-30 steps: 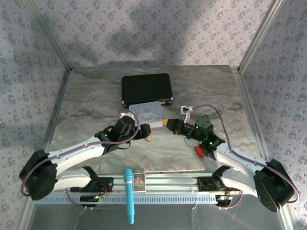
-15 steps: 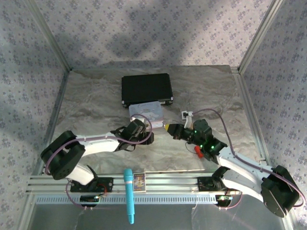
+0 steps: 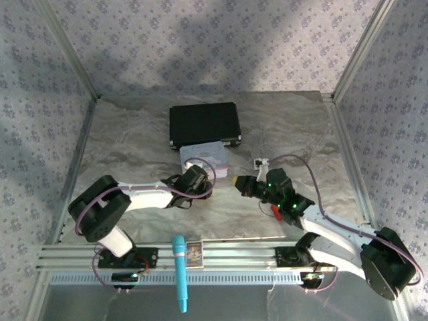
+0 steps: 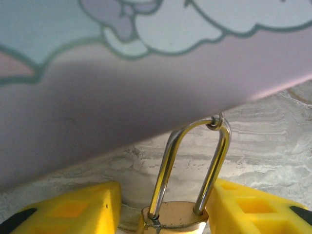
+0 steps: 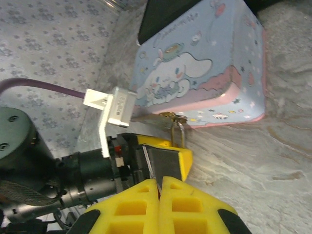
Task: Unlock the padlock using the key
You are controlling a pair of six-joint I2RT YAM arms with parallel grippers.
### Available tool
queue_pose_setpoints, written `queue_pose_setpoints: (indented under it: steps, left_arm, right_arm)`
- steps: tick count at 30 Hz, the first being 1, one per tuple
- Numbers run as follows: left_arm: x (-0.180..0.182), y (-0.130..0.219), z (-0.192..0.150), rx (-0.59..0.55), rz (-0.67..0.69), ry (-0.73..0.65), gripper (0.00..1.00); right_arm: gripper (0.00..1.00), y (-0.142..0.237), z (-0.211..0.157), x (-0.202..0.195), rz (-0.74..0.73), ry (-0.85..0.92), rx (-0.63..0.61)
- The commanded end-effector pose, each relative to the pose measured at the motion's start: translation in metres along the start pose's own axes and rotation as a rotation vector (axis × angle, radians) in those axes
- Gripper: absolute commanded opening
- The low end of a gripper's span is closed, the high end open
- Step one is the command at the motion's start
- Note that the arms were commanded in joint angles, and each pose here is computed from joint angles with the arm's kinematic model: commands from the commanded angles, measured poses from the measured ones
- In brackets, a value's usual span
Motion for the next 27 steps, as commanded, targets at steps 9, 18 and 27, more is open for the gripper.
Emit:
queue_pose_setpoints:
  steps: [9,18,27]
  left_arm:
    - [-0.019,-0.007,0.000,-0.022,-0.100,0.137,0.20]
    - [-0.017,0.003,0.000,-0.057,-0.178,0.410,0.14]
    - [-0.018,0.018,0.010,-0.142,-0.237,0.615,0.11]
  right_arm:
    - [0.00,-0.010,-0.012,-0.017,-0.064,-0.031,0.033]
    - [0.00,-0.023,-0.025,-0.028,-0.092,-0.131,0.056]
    - [0.00,-0.051,-0.042,-0.028,0.017,-0.354,0.132]
Point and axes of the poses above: each hand's point on the last joint's axis, 136 mm out from that joint toward the fingers, its own y axis back along the fingers, its own x axis along the line the jaws close on, z = x × y, the point moved 8 cm from there along y, back along the fingers, and after that the axes turned 2 degrees about y, right-handed, at the moved point
